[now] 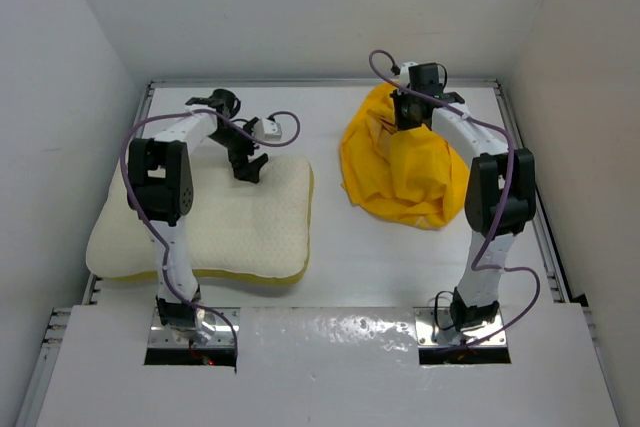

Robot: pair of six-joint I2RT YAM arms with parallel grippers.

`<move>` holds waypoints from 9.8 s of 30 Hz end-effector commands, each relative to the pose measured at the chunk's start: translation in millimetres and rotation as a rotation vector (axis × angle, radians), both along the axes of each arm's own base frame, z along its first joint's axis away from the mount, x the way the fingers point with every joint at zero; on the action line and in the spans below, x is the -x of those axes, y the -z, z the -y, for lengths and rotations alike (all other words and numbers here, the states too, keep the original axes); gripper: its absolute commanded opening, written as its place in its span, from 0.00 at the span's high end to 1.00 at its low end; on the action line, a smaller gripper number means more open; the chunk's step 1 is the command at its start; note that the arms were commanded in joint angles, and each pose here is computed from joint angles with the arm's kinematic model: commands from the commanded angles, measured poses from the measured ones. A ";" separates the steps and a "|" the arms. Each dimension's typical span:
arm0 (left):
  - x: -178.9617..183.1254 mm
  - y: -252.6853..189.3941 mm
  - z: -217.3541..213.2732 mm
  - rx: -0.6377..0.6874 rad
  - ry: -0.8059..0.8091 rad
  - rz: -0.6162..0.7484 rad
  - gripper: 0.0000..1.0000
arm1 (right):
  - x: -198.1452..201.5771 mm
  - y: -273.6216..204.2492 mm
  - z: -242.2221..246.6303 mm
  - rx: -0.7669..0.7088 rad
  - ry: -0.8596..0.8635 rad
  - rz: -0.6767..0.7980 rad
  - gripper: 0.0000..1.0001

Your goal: Put the pillow into the pillowcase

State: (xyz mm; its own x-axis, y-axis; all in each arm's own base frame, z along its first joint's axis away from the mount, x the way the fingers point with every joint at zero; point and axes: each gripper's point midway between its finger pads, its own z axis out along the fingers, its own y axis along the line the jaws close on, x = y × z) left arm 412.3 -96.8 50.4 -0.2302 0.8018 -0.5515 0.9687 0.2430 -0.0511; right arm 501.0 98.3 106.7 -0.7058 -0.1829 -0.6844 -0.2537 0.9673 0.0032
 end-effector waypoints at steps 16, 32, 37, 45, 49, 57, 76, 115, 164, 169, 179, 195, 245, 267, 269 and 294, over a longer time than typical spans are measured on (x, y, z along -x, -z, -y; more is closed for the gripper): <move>-78.5 -151.6 89.1 0.287 -0.070 0.300 1.00 | 3.8 -64.0 -115.0 -0.044 -0.512 0.151 1.00; -39.3 -123.6 152.3 0.330 0.182 0.254 1.00 | -25.5 -111.2 -139.1 -0.183 -0.475 0.283 1.00; -48.7 -124.8 162.2 0.345 0.132 0.274 1.00 | -33.1 -122.1 -148.2 -0.193 -0.504 0.295 1.00; -140.1 -130.3 160.0 0.389 -0.368 0.418 1.00 | 38.4 -96.7 -178.7 -0.199 -0.688 0.155 1.00; -159.9 -141.5 148.4 0.429 -0.500 0.446 1.00 | 77.4 -81.9 -163.7 -0.165 -0.748 0.047 1.00; -163.7 -112.8 153.8 0.467 -0.512 0.404 1.00 | 65.0 -85.3 -159.0 -0.188 -0.579 -0.004 0.01; -119.2 -222.9 161.7 0.445 0.139 0.595 0.12 | 97.7 -25.0 -13.1 -0.229 0.156 0.018 0.44; -47.7 -33.5 196.8 0.124 -0.002 0.257 1.00 | 141.0 -20.5 19.8 -0.005 -0.011 -0.235 0.44; -87.6 -119.4 180.3 0.260 -0.159 0.340 1.00 | 97.0 -81.0 -113.6 -0.437 -0.531 -0.085 1.00; -60.7 -89.3 183.0 0.186 -0.048 0.298 1.00 | 64.8 -88.7 -88.2 -0.489 -0.385 -0.054 1.00; -1.5 -116.9 169.2 0.183 0.283 0.198 0.34 | 37.3 -82.1 -31.0 -0.432 -0.069 -0.041 0.12; -194.3 -133.3 105.2 0.408 -0.591 0.305 0.01 | -56.7 -27.6 -71.4 -0.470 0.171 -0.079 0.29; -9.7 -129.2 217.9 0.463 0.431 0.176 1.00 | -79.5 -82.2 -19.6 -0.274 0.137 0.183 1.00; -135.8 -210.1 151.7 0.648 -0.329 0.210 0.00 | -5.7 -112.8 53.2 -0.162 0.489 0.161 0.01; -158.4 -191.4 143.1 0.620 -0.456 0.226 0.00 | 21.0 -83.7 61.5 -0.118 0.539 0.064 0.01; -184.8 -180.7 -58.3 0.416 -0.851 0.389 0.01 | -5.3 -15.2 -259.4 -0.436 -0.695 0.042 0.48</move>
State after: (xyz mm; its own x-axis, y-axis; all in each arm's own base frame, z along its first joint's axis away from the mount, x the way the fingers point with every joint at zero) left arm 604.6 -60.7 187.7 -0.4543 0.1482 -0.8784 0.4824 0.8699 -0.1027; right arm 552.1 277.9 96.2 -0.6433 -0.1846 -0.7431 -0.5645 0.7699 0.2975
